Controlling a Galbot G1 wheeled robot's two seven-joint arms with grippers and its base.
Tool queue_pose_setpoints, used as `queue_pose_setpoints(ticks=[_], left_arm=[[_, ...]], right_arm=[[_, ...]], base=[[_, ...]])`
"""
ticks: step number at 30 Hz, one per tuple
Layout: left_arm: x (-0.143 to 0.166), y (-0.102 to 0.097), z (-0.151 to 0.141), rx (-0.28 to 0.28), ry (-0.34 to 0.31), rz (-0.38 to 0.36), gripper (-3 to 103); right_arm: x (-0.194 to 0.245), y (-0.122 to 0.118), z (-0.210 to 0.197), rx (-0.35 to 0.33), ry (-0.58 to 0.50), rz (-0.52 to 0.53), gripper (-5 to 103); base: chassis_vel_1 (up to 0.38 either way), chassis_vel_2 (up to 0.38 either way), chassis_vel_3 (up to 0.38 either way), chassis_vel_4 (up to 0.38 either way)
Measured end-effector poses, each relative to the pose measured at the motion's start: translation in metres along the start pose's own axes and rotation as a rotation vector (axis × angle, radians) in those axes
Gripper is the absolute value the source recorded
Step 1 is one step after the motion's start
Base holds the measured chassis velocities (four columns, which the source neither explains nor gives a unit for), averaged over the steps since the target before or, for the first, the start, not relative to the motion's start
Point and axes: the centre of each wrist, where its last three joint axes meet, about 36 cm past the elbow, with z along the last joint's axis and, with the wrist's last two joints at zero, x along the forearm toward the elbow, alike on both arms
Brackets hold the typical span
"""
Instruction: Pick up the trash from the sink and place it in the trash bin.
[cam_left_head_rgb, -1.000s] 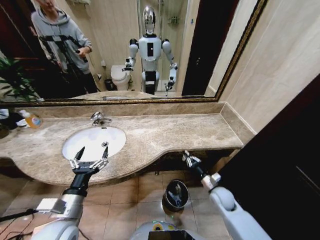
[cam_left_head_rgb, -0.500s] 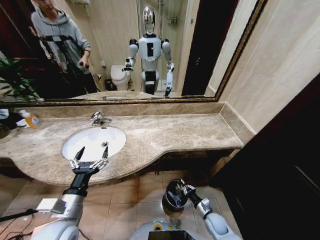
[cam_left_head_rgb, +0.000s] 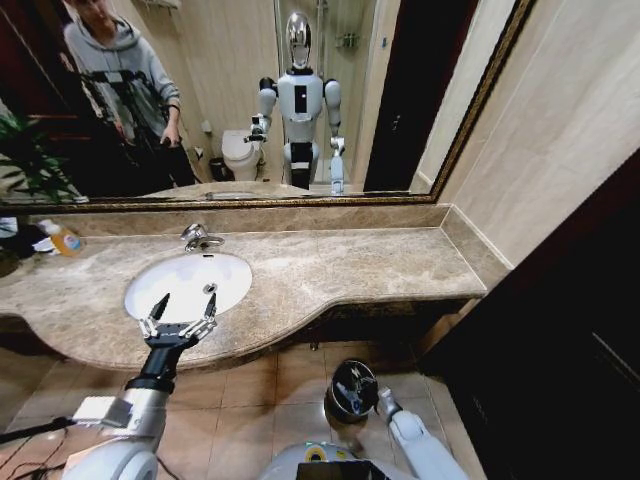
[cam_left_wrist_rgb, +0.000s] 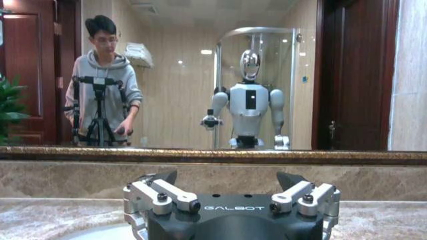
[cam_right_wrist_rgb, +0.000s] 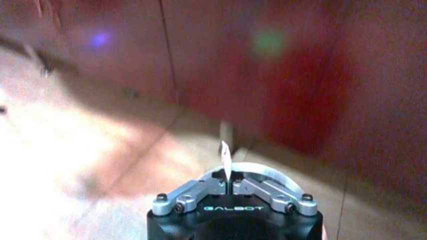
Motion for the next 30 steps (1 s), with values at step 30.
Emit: queue_pose_setpoints(ticks=[30], left_arm=[[0.0,0.0,0.0,0.0,0.0,0.0,100]], right_arm=[[-0.022,0.012,0.014,-0.019,0.091,0.038,38]], base=[[0.0,0.0,0.0,0.0]])
